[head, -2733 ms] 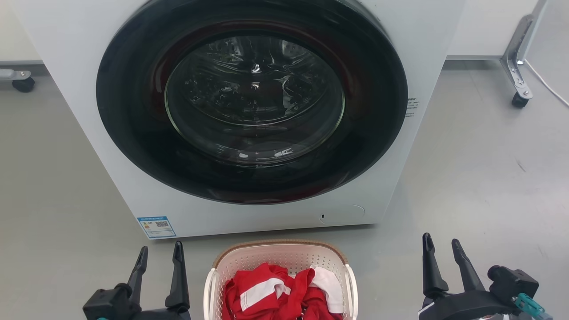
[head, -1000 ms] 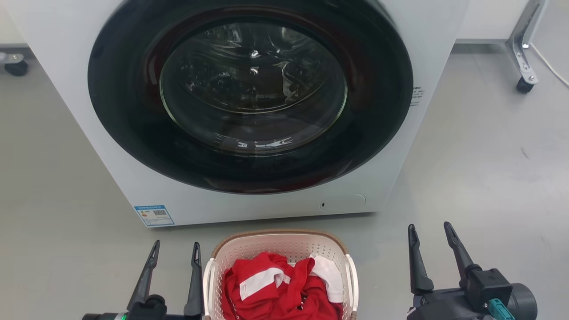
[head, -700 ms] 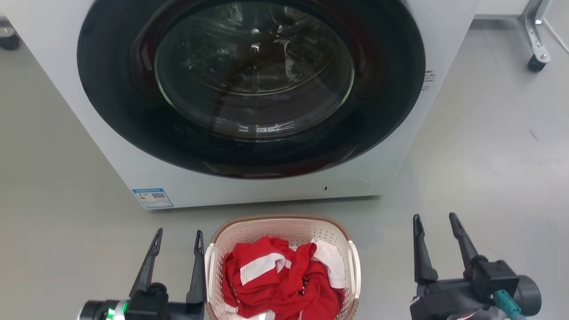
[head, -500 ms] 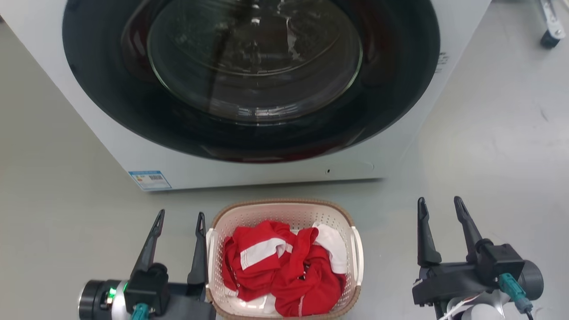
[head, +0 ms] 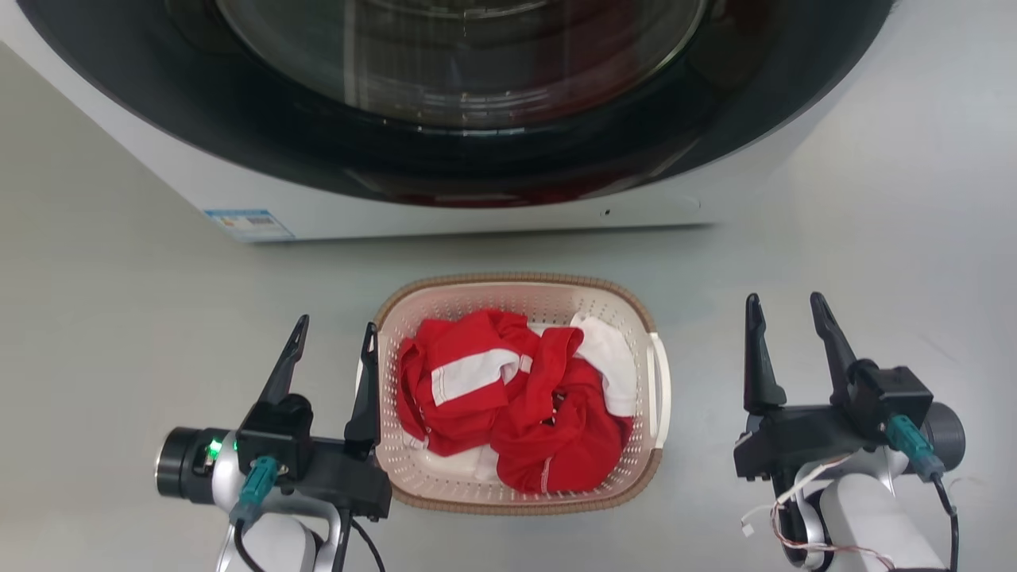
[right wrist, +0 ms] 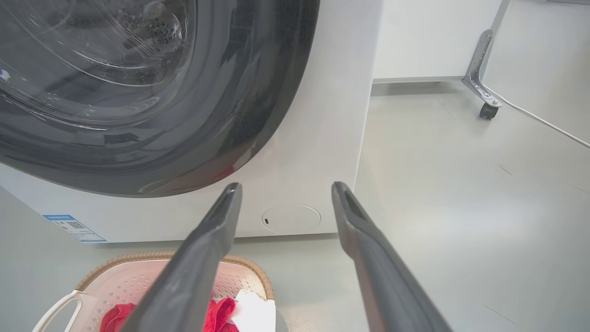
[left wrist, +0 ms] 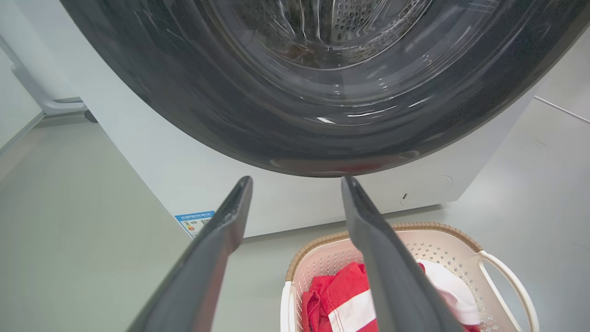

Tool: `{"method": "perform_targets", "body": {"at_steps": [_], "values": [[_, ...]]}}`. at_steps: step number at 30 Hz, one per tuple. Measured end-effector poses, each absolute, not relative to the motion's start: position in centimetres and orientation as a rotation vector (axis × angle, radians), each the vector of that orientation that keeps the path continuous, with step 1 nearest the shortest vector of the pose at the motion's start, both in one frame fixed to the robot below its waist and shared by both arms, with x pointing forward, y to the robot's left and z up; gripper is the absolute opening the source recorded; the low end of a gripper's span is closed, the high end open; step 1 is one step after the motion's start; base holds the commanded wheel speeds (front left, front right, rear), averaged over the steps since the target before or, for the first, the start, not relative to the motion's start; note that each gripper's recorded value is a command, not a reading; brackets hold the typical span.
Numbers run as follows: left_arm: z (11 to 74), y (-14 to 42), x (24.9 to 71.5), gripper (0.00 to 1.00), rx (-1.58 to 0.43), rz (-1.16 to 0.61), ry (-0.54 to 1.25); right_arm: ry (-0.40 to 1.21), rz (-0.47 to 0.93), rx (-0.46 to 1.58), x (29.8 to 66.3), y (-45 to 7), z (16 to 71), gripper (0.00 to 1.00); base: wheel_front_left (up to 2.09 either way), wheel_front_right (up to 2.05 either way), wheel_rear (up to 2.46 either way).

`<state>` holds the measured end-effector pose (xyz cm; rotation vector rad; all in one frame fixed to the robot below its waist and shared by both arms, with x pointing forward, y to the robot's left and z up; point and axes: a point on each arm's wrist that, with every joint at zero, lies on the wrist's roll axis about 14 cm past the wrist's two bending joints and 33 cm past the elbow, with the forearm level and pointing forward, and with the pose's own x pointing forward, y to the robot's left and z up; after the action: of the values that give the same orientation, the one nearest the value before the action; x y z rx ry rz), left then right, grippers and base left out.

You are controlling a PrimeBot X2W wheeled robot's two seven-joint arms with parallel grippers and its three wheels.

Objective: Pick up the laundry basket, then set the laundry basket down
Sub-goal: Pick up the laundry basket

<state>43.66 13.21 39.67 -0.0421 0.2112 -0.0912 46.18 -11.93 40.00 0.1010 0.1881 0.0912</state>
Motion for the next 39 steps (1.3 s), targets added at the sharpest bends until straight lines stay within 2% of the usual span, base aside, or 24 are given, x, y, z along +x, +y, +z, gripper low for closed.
{"method": "perform_targets", "body": {"at_steps": [22,30,39], "values": [[26.7,13.2,48.2,1.00,-0.058,-0.105,0.494,0.410,0.110,0.118,51.5,-10.3,27.6,1.00,0.00,0.00,0.00],[21.5,13.8,46.5,1.00,-0.061,-0.088,0.633,0.526,0.125,0.122,50.5,-9.4,22.2,1.00,0.00,0.00,0.00],[18.8,14.2,44.7,1.00,-0.069,-0.069,0.729,0.613,0.161,0.126,48.6,-8.2,19.1,1.00,0.00,0.00,0.00]]}}
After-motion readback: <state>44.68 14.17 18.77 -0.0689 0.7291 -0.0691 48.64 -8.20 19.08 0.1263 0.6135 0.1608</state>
